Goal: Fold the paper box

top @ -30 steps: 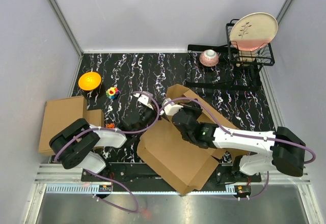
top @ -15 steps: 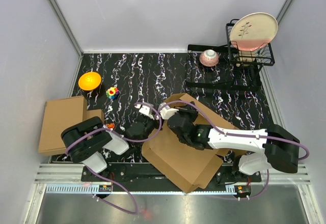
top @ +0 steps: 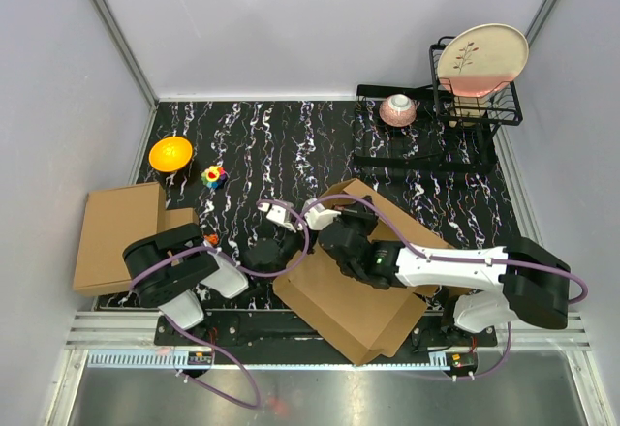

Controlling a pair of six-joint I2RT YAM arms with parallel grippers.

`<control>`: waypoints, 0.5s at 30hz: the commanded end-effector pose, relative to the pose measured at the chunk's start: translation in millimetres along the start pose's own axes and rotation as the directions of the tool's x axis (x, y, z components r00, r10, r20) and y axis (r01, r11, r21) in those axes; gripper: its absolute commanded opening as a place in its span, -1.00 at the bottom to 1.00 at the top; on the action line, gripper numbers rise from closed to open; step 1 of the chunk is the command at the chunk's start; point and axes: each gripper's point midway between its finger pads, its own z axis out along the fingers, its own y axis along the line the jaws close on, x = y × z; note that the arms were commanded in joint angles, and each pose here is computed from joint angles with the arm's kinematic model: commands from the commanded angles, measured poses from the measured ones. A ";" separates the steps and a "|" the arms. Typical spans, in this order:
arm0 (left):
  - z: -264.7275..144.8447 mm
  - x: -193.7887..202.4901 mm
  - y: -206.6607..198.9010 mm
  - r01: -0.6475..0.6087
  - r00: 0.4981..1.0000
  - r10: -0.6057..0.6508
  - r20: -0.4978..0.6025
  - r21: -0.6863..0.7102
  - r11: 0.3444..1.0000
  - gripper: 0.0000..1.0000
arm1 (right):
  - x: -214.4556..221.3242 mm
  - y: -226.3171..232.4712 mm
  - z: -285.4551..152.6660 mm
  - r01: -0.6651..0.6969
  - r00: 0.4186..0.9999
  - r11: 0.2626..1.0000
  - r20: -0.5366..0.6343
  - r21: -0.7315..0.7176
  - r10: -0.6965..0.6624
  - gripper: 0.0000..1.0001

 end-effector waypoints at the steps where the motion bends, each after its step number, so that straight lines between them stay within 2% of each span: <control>1: -5.4 -65.2 -48.1 0.206 0.947 -0.247 0.204 0.203 0.957 -0.94 | 0.1 3.6 -5.4 -0.077 0.997 0.997 0.028 0.004 0.077 -1.00; 7: -4.3 -56.2 -54.0 0.277 0.937 -0.316 0.153 0.230 0.933 -0.91 | 3.2 10.8 -6.2 -0.121 0.992 0.993 0.020 0.012 0.121 -1.00; 15: -0.6 -40.2 -64.9 0.277 0.946 -0.310 0.096 0.261 0.925 -0.91 | 3.0 11.1 -9.3 -0.178 0.983 0.984 0.033 -0.008 0.178 -1.00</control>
